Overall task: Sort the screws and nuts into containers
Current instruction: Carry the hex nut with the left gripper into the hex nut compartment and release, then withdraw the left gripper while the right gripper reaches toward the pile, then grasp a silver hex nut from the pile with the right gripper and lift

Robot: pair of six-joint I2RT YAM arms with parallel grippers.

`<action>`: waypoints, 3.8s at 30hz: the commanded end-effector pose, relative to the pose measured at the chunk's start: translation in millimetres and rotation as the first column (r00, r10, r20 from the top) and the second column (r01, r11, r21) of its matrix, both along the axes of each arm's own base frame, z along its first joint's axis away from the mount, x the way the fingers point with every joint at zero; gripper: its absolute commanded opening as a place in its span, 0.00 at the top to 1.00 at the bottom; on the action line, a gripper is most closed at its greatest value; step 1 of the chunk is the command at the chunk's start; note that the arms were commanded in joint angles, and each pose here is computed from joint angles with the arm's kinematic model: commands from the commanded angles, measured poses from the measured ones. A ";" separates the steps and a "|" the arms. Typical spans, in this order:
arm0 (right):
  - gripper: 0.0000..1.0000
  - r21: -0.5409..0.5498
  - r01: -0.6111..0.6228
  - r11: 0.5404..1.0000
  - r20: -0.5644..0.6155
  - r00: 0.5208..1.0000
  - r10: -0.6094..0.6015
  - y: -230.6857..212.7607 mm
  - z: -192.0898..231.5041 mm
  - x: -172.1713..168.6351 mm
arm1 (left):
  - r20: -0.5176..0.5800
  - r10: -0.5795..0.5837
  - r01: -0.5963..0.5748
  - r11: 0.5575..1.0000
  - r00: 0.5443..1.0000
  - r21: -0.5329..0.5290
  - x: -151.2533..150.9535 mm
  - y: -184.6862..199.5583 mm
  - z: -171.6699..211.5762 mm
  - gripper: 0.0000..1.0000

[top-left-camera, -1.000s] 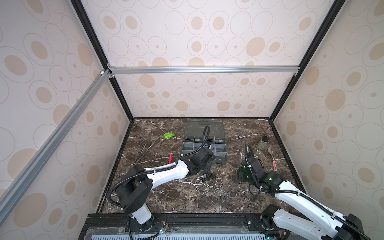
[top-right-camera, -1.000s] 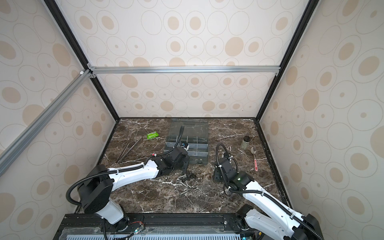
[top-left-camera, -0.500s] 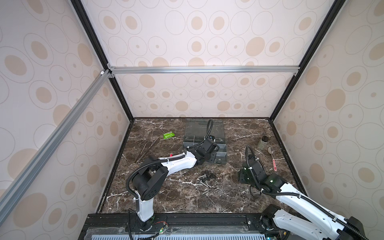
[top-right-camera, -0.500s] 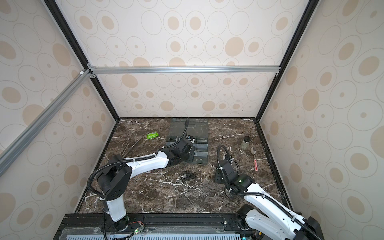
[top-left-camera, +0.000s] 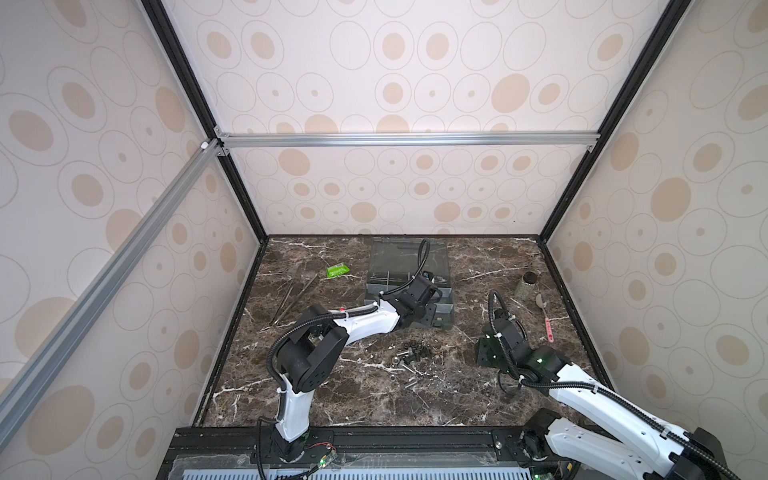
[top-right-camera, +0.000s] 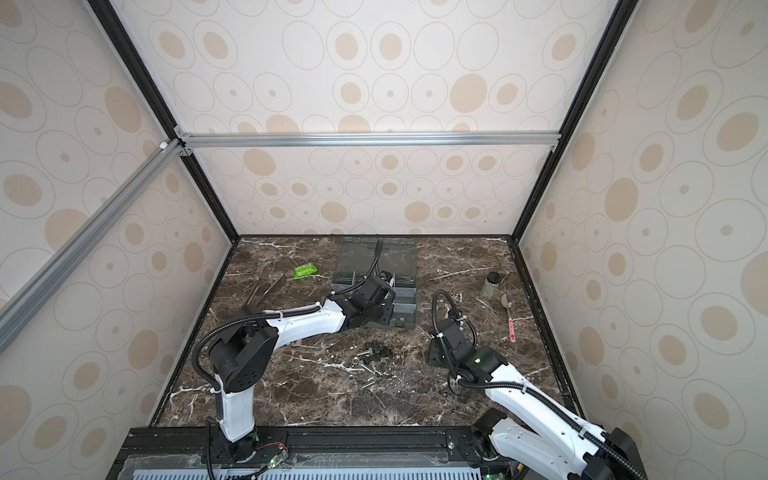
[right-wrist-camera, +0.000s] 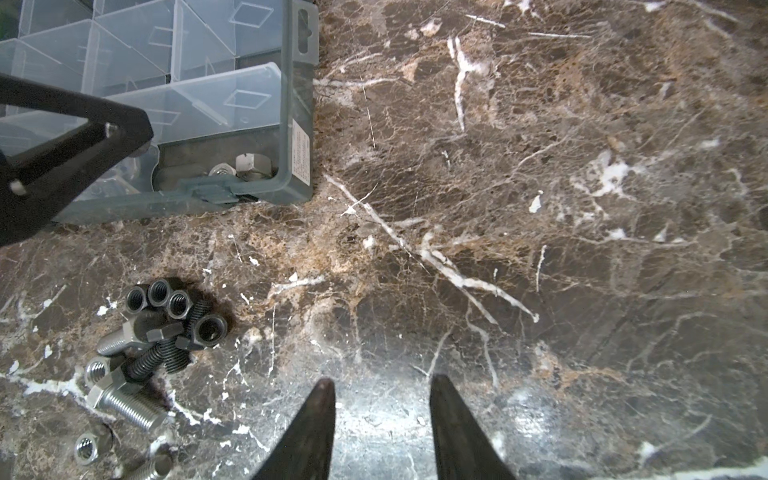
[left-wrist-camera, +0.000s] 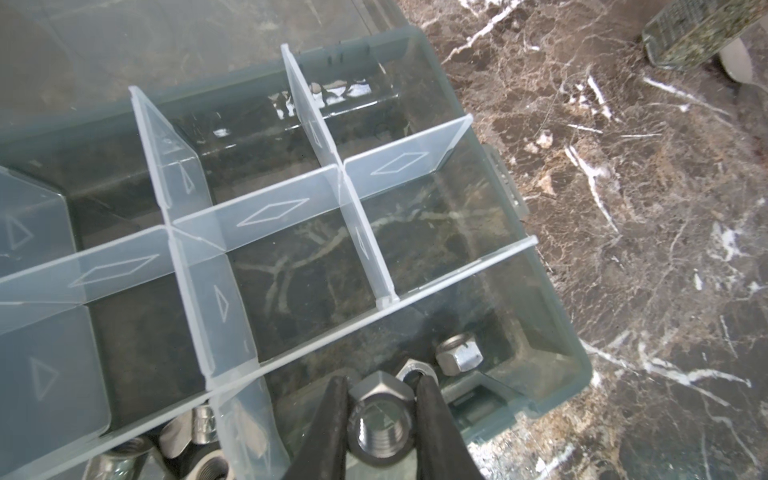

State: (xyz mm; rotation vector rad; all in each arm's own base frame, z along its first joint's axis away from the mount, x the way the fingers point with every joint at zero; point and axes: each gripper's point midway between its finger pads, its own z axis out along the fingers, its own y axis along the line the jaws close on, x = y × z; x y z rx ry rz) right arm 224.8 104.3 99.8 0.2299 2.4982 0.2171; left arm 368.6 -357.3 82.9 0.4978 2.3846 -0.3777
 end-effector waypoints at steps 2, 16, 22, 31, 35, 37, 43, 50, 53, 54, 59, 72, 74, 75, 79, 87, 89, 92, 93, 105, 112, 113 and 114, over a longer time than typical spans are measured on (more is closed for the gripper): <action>0.59 -0.005 0.018 1.000 -0.011 1.000 -0.018 -2.9 -2.5 -1.2 | 0.024 0.000 0.001 0.999 1.000 -0.040 11.0 -8.0 12.6 0.72; 0.59 -0.004 0.023 1.000 -0.017 1.000 -0.023 -4.0 -5.5 -3.2 | 0.020 0.019 -0.018 0.998 1.000 -0.059 9.7 -2.1 13.6 0.63; 0.59 0.000 0.028 1.000 -0.016 0.999 -0.028 -4.8 -7.6 -4.1 | 0.021 0.031 -0.030 0.997 0.999 -0.072 9.4 2.2 16.8 0.63; 0.59 0.000 0.027 1.000 -0.023 0.999 -0.027 -4.3 -11.5 -4.4 | 0.021 0.048 -0.045 0.995 0.999 -0.094 7.7 7.2 20.1 0.63; 0.59 -0.003 0.026 1.000 -0.026 0.999 -0.026 -4.0 -12.8 -4.4 | 0.023 0.056 -0.054 0.993 0.998 -0.101 7.2 10.6 21.9 0.63; 0.59 -0.003 0.027 1.000 -0.027 0.999 -0.027 -4.2 -13.3 -4.3 | 0.028 0.060 -0.056 0.992 0.998 -0.109 7.2 11.8 24.4 0.64; 0.59 -0.004 0.026 1.000 -0.033 0.999 -0.026 -3.5 -15.1 -4.5 | 0.049 0.078 -0.070 0.987 0.996 -0.143 5.5 19.1 34.6 0.64; 0.59 0.000 0.023 1.000 -0.038 0.999 -0.023 -0.9 -15.8 -2.4 | 0.072 0.098 -0.085 0.982 0.993 -0.170 2.5 31.8 46.0 0.64; 0.59 0.001 0.017 1.000 -0.044 0.999 -0.017 1.1 -16.4 -1.7 | 0.081 0.106 -0.090 0.980 0.991 -0.176 0.1 37.8 49.9 0.64; 0.59 0.001 0.015 1.000 -0.049 0.999 -0.015 1.6 -17.1 -1.9 | 0.087 0.109 -0.092 0.979 0.990 -0.182 0.1 40.4 52.4 0.64; 0.59 0.011 0.006 1.000 -0.054 0.999 -0.005 5.7 -18.2 -0.4 | 0.115 0.127 -0.102 0.974 0.985 -0.205 -3.5 51.7 62.8 0.64; 0.59 0.067 -0.071 0.995 -0.079 0.994 0.076 37.1 -19.9 11.5 | 0.158 0.240 -0.203 0.954 0.958 -0.218 -13.7 106.8 74.7 0.64; 0.59 0.062 -0.096 0.994 -0.087 0.991 0.101 45.2 -20.6 14.0 | 0.160 0.265 -0.227 0.948 0.951 -0.221 -16.6 118.1 75.0 0.64; 0.59 0.060 -0.110 0.992 -0.090 0.989 0.116 50.5 -20.1 15.5 | 0.161 0.278 -0.240 0.945 0.947 -0.224 -18.4 123.8 75.5 0.64; 0.59 0.057 -0.183 0.982 -0.100 0.977 0.188 77.4 -21.4 19.4 | 0.154 0.329 -0.291 0.930 0.932 -0.224 -26.3 148.3 70.7 0.63; 0.59 0.041 -0.348 0.937 -0.141 0.926 0.350 142.2 -30.2 17.1 | 0.143 0.424 -0.386 0.893 0.894 -0.231 -39.7 192.7 65.2 0.62; 0.59 0.035 -0.393 0.919 -0.150 0.907 0.394 157.9 -31.5 14.4 | 0.143 0.442 -0.403 0.884 0.886 -0.238 -43.8 202.1 64.8 0.61; 0.59 0.030 -0.457 0.889 -0.162 0.875 0.455 179.8 -33.3 8.8 | 0.135 0.473 -0.433 0.868 0.871 -0.243 -50.2 216.4 61.3 0.61; 0.59 0.030 -0.477 0.878 -0.163 0.865 0.475 187.0 -33.0 7.1 | 0.132 0.481 -0.442 0.863 0.867 -0.246 -52.5 220.6 60.1 0.61; 0.59 0.031 -0.635 0.772 -0.215 0.750 0.626 242.4 -44.7 -20.6 | 0.113 0.585 -0.542 0.796 0.803 -0.271 -74.2 264.8 49.4 0.59; 0.59 -0.006 -0.764 0.646 -0.236 0.629 0.741 258.7 -52.8 -30.7 | 0.098 0.606 -0.561 0.777 0.789 -0.288 -83.6 274.1 43.3 0.58; 0.59 -0.015 -0.776 0.630 -0.248 0.614 0.750 259.1 -53.5 -30.8 | 0.098 0.608 -0.563 0.775 0.788 -0.288 -84.5 274.9 43.2 0.58; 0.59 -0.021 -0.786 0.618 -0.258 0.602 0.756 259.3 -54.7 -31.8 | 0.096 0.611 -0.566 0.773 0.786 -0.286 -85.1 276.0 42.6 0.58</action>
